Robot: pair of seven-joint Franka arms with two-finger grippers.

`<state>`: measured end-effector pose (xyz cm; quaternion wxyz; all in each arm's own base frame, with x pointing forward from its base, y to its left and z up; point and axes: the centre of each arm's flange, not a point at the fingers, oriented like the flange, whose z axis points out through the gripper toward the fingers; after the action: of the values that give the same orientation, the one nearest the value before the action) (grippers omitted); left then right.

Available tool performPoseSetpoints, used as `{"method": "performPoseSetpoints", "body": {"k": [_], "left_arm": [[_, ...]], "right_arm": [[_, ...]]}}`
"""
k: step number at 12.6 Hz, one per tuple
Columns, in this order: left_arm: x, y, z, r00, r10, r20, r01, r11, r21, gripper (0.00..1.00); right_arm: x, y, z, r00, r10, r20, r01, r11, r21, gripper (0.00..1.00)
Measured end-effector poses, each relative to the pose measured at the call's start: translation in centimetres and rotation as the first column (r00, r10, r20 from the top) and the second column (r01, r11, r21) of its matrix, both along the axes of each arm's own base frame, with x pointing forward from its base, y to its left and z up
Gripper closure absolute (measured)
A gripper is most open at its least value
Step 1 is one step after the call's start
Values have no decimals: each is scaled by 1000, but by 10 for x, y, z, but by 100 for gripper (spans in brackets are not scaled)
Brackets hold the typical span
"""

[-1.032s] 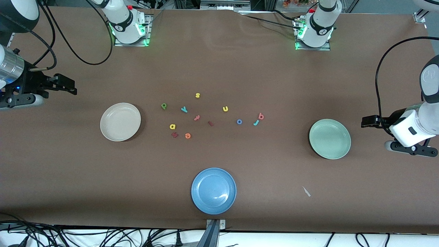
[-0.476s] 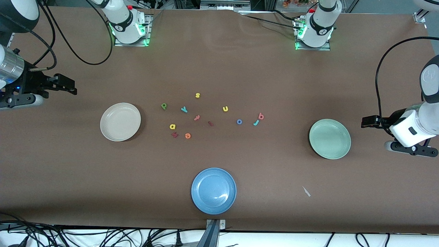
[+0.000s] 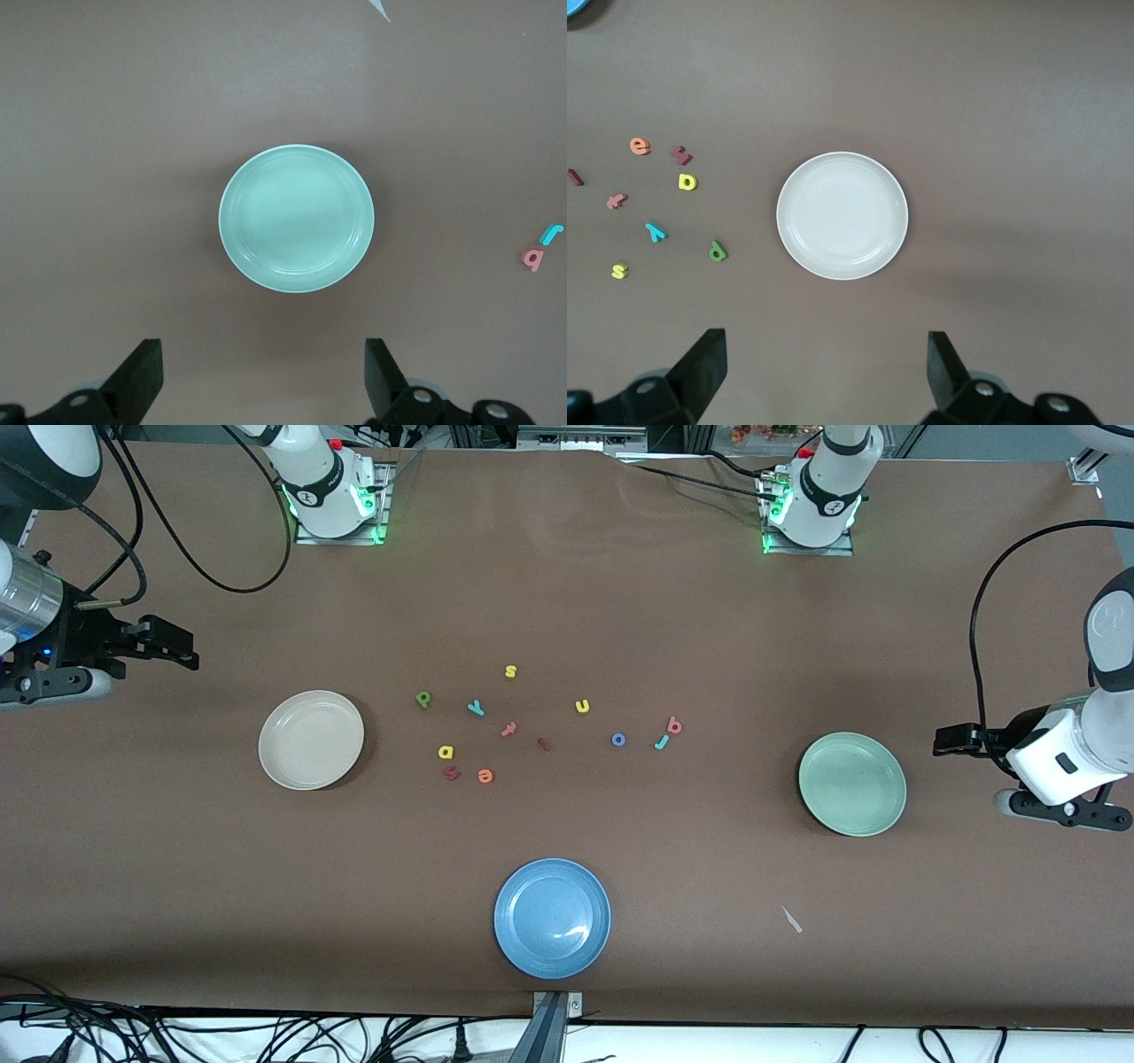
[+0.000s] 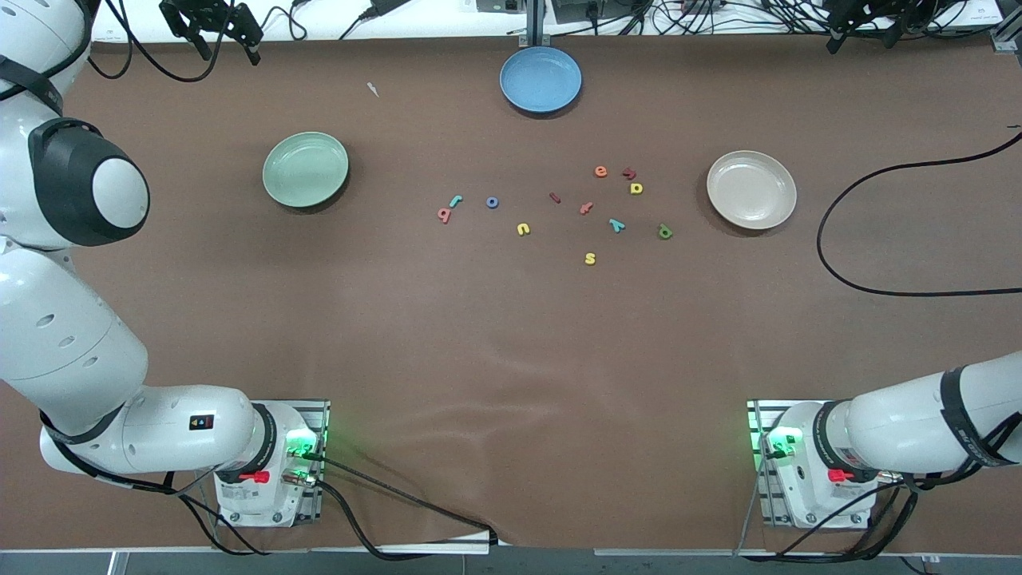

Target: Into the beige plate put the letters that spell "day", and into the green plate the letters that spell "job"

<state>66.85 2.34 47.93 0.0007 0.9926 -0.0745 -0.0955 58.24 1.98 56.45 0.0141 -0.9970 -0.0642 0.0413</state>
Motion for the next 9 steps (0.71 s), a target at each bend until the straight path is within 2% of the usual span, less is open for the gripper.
{"method": "performPoseSetpoints", "body": {"k": [9], "left_arm": [[0, 0, 0, 1000, 0, 0, 0, 1000, 0, 0]], "right_arm": [[2, -3, -1, 1000, -5, 0, 5, 1000, -1, 0]]}}
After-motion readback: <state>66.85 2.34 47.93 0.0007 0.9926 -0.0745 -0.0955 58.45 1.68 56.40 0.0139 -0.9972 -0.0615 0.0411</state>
